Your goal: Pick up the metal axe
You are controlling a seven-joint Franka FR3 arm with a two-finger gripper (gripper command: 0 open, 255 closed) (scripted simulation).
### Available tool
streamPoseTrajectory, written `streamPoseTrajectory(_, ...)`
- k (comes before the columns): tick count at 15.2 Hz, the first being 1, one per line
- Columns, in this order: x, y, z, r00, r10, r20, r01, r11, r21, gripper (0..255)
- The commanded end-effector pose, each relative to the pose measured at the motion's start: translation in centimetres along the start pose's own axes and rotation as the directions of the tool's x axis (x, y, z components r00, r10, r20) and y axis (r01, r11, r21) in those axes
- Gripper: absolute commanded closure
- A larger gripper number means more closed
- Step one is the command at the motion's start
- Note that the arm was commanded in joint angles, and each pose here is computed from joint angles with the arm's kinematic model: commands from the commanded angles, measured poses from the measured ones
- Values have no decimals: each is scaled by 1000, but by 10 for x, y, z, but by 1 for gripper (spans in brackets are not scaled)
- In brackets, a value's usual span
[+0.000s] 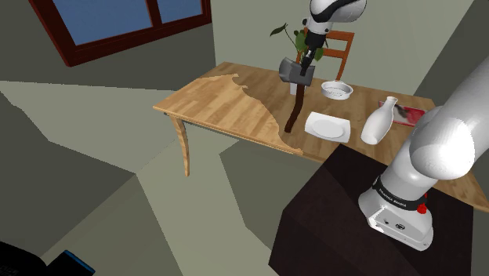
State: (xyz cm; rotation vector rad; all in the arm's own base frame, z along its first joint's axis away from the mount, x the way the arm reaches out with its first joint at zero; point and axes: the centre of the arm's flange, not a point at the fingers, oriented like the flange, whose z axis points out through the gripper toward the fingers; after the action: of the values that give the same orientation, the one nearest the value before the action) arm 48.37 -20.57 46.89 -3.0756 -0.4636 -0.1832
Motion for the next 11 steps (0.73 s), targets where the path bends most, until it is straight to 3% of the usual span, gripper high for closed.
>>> streamPoseTrajectory(1, 1, 0, -7, 1000, 0, 0, 0, 1000, 0, 255)
streamPoseTrajectory(11, 7, 0, -60, 1000, 0, 0, 0, 1000, 0, 255)
